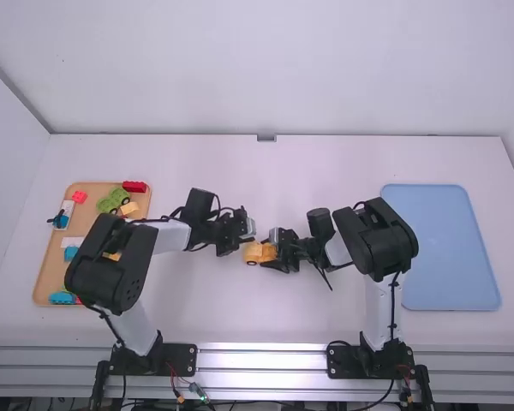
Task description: Assemble lego blocks to make yellow taxi
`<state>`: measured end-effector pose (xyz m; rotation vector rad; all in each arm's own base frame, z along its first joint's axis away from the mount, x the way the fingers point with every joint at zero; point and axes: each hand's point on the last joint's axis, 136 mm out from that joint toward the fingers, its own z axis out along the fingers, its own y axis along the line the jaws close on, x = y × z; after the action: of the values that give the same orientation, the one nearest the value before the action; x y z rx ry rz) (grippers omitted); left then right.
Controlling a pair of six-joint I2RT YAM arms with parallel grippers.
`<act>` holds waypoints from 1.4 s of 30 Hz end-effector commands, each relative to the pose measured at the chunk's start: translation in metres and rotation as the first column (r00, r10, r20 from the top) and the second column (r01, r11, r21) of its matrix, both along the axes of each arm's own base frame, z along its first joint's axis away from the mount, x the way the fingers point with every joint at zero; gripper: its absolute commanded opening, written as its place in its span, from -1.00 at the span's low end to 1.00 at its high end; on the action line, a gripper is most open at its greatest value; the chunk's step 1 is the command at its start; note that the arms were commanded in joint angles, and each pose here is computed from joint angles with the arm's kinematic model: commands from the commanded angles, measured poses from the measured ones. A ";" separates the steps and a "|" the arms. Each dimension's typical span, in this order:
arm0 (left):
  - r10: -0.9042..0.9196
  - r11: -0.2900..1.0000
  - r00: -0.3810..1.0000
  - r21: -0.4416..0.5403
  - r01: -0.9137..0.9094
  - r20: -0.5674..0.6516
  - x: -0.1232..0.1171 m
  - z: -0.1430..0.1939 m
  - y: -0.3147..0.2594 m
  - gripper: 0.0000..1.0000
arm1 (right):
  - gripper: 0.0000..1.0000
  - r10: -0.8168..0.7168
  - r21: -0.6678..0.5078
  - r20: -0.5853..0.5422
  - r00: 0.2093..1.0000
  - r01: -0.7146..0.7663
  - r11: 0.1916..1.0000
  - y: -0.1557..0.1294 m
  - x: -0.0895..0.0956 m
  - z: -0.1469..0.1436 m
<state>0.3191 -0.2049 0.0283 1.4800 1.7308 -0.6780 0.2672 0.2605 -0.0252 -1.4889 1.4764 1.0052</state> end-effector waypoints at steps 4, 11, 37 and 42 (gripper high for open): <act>-0.059 0.990 0.998 -0.129 0.057 -0.010 -0.009 0.039 -0.015 -0.96 | 0.07 0.021 -0.005 -0.020 1.000 -0.022 1.000 0.003 -0.007 -0.006; -0.052 0.997 0.996 -0.069 0.047 -0.075 -0.020 0.025 -0.013 -0.96 | 0.06 0.019 -0.004 -0.024 1.000 -0.019 1.000 0.003 -0.007 -0.006; -0.044 0.997 0.986 0.050 0.052 -0.159 -0.036 -0.023 0.000 -0.96 | 0.06 0.019 -0.003 -0.020 1.000 -0.019 1.000 0.004 -0.005 -0.005; -0.041 0.991 0.983 0.121 0.064 -0.181 -0.044 -0.035 0.009 -0.96 | 0.06 0.019 -0.003 -0.019 1.000 -0.019 1.000 0.004 -0.005 -0.005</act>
<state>0.2828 -0.2124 0.0209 1.5351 1.7950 -0.8595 0.2639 0.2640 -0.0256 -1.5057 1.4654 1.0095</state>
